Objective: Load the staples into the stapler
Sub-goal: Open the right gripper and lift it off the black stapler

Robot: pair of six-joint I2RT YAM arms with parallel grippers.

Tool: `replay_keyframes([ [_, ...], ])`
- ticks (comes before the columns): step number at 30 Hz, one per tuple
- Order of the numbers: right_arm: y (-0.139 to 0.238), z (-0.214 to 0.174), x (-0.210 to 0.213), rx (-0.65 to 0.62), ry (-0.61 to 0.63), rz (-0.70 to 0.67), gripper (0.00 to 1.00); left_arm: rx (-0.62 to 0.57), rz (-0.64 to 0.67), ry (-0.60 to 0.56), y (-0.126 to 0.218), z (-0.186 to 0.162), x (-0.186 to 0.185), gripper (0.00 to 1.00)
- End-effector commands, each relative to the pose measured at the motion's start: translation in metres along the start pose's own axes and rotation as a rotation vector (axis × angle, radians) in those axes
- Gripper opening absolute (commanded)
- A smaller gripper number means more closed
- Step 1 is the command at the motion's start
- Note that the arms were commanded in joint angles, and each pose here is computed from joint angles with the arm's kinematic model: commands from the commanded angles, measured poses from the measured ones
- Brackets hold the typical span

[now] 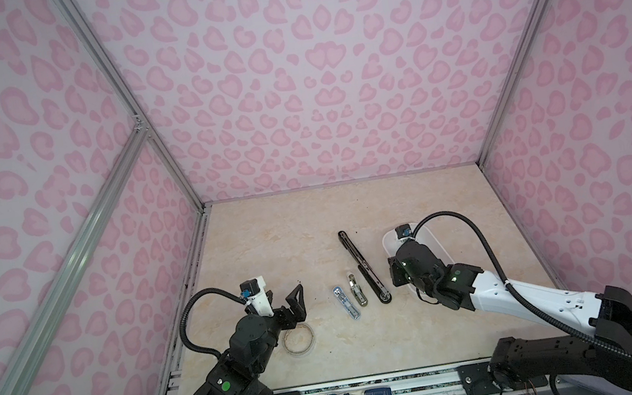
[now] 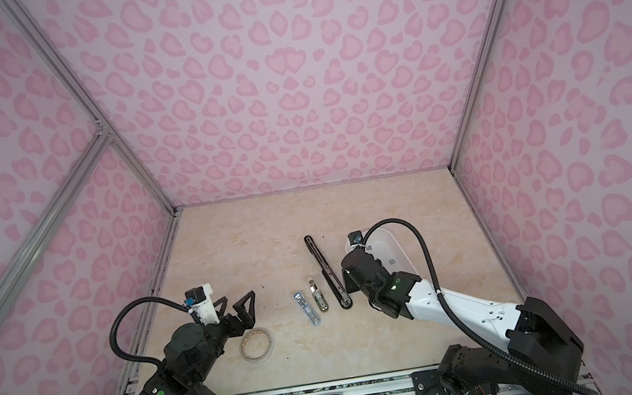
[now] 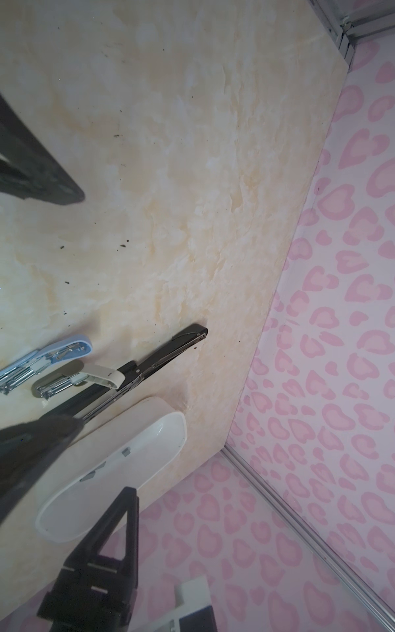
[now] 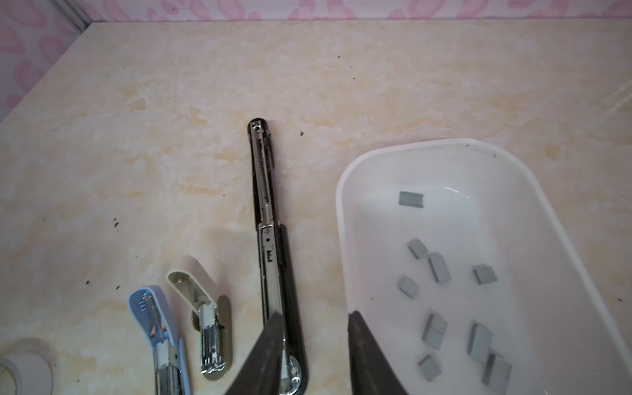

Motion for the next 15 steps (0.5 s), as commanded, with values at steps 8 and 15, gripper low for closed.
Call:
replay_keyframes([
  [8, -0.017, 0.024, -0.044, 0.129, 0.040, -0.136, 0.30, -0.209, 0.086, -0.192, -0.036, 0.022, -0.007, 0.97],
  [15, -0.057, 0.018, -0.042, 0.220, 0.205, -0.164, 0.31, -0.218, 0.156, -0.346, -0.065, 0.054, -0.017, 0.97],
])
Point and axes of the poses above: each gripper's point midway between its finger pads, its own y axis back along the fingers, its own x axis along the line the jaws close on, z = x × y, the point moved 7 cm from there along y, back along the fingers, and after that the axes turned 9 degrees about -y, right-handed, at the moved point
